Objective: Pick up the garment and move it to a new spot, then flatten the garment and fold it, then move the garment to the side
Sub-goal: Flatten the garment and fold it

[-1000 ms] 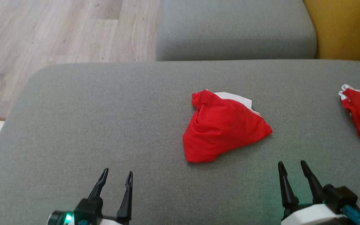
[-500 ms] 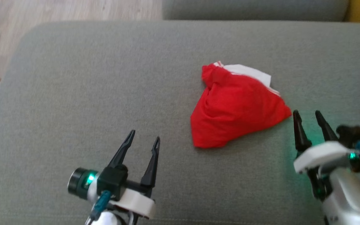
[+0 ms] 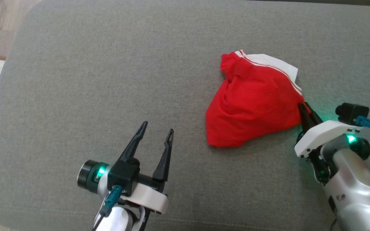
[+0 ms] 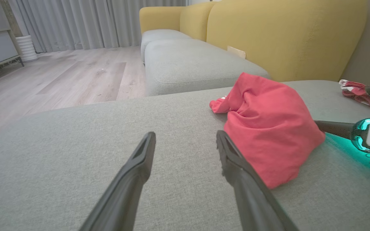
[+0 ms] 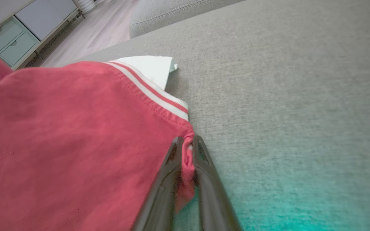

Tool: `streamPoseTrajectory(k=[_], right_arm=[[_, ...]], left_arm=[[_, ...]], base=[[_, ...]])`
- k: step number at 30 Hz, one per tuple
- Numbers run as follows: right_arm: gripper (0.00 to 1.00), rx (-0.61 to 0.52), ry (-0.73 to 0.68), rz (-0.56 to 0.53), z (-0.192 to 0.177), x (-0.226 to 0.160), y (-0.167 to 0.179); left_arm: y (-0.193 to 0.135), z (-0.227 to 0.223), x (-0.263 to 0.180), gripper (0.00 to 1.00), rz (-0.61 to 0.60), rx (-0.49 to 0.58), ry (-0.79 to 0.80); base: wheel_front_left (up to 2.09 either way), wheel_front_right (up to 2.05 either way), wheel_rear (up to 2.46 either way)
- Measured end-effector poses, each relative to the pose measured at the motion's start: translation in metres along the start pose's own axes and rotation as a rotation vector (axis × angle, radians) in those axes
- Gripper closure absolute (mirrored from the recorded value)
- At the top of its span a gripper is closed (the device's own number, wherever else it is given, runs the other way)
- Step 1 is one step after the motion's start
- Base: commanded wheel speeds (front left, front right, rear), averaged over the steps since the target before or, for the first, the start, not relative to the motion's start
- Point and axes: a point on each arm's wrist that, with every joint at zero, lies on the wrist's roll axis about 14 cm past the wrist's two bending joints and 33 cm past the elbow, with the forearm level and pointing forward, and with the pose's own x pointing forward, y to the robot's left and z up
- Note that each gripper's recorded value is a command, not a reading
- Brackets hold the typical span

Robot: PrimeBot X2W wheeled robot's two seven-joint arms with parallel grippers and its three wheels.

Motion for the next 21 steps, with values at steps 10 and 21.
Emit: streamPoseTrajectory(k=[10, 21], right_arm=[[1.00, -0.098, -0.285, -0.039, 0.095, -0.029, -0.032], [1.00, -0.375, -0.888, -0.032, 0.338, -0.141, -0.005]], left_arm=[[-0.010, 0.016, 0.001, 0.00, -0.027, 0.002, -0.052], [-0.029, 0.029, -0.014, 0.00, -0.079, -0.001, -0.091]], base=[[0.00, 0.00, 0.00], [0.00, 0.00, 0.00]])
